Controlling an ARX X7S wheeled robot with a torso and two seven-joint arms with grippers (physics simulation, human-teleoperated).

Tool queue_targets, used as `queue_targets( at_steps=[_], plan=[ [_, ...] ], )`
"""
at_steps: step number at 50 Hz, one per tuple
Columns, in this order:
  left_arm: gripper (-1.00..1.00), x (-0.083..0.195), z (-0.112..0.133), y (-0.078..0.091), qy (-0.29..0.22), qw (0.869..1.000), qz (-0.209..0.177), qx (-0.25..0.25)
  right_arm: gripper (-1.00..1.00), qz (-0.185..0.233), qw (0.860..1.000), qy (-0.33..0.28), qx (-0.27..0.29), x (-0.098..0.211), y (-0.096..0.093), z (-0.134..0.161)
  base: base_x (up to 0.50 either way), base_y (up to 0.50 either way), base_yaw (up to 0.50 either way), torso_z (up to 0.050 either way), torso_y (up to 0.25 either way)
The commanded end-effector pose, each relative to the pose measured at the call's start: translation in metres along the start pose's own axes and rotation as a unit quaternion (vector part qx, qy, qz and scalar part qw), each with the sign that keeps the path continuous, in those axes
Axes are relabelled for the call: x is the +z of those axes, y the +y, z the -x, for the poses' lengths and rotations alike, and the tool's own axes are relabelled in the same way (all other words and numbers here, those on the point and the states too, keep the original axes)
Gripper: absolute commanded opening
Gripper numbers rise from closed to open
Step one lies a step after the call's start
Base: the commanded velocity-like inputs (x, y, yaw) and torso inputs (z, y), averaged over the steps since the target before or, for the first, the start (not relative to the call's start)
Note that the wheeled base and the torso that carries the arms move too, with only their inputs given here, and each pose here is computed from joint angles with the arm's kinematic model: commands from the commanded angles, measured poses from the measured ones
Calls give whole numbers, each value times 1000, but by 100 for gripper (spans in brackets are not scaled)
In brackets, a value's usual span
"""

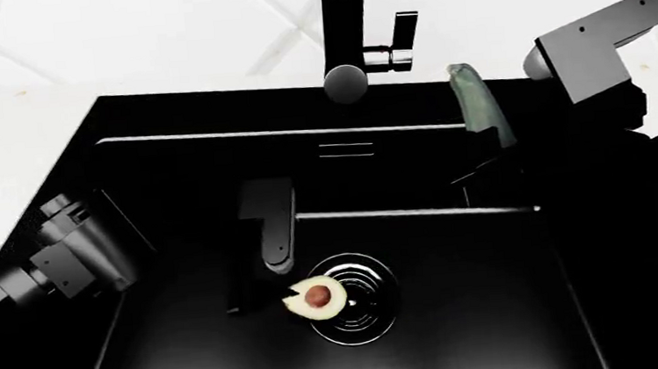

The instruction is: Pick up the fruits and vegetables and place them in the sink. Turn on the sink faucet to wash them. Then turn the sink off and put them in the tray.

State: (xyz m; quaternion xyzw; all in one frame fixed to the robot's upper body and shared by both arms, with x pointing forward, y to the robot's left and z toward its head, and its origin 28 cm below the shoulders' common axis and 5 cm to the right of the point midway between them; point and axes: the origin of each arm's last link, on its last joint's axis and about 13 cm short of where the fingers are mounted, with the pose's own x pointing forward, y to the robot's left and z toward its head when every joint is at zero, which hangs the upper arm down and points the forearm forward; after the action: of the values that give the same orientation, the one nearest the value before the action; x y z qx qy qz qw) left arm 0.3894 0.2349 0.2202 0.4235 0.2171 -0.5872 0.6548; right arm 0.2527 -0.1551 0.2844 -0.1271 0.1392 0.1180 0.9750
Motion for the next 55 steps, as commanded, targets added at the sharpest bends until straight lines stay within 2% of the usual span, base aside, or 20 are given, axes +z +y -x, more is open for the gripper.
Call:
queue_targets(
  at_steps=[1,16,30,55],
  plan=[
    [100,-2,-14,2,5,1000,-1,-29,-100,3,1000,-3,-6,1,-1,0,0,0,0,0,0],
    [100,-13,-31,15,36,998,20,-37,-100,1,1000,-7,-8,2,-2,2,0,0,0,0,0],
    [100,-7,-42,13,29,998,-1,-63,-100,-1,1000,-8,-11,2,-3,3,0,0,0,0,0],
    [100,-8,-67,21,37,995,3,-89,-100,-2,1000,-4,-15,-1,-3,3,0,0,0,0,0]
  ],
)
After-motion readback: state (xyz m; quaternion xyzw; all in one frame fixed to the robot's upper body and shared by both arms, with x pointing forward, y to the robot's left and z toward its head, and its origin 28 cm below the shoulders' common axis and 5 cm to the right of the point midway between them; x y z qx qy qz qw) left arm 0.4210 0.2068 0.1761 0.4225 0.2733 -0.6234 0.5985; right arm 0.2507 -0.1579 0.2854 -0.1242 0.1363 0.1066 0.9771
